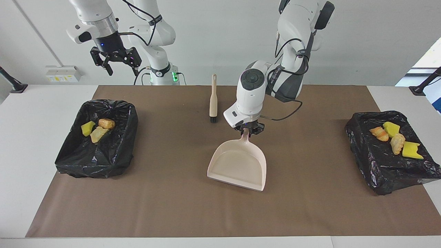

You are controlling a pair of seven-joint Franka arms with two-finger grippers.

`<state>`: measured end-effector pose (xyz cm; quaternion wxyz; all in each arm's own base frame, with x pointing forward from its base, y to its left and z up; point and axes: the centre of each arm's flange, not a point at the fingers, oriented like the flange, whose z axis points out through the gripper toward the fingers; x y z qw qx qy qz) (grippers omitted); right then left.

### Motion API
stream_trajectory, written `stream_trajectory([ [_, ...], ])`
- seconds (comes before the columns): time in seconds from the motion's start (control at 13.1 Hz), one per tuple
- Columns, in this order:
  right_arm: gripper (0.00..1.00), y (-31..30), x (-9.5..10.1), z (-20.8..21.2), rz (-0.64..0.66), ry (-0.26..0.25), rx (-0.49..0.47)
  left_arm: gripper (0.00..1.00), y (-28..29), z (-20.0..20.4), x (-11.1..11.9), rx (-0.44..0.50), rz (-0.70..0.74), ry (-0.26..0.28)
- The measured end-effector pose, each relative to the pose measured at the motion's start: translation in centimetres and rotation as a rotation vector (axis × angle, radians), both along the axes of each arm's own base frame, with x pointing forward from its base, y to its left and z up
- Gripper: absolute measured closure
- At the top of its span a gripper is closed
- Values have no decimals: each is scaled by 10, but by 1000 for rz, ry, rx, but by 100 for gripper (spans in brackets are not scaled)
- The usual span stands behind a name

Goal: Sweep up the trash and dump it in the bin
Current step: 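Place the empty dustpan on the table with the left gripper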

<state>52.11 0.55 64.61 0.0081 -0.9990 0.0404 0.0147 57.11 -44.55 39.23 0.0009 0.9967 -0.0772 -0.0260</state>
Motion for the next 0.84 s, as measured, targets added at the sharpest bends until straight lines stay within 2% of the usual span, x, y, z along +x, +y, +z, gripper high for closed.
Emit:
stream_trajectory([
  [0.15,0,-10,5,-9,-19,22,0,68,-12,-12,8,-26,61,-22],
  [0.3,0,-20,2,-8,-38,36,1,68,-16,-19,12,-42,124,-34],
  [0.68,0,-23,-1,-6,-44,43,1,68,-21,-21,9,-57,138,-23],
  [0.84,0,-18,-2,-6,-34,44,0,50,-21,-22,9,-55,138,-21],
])
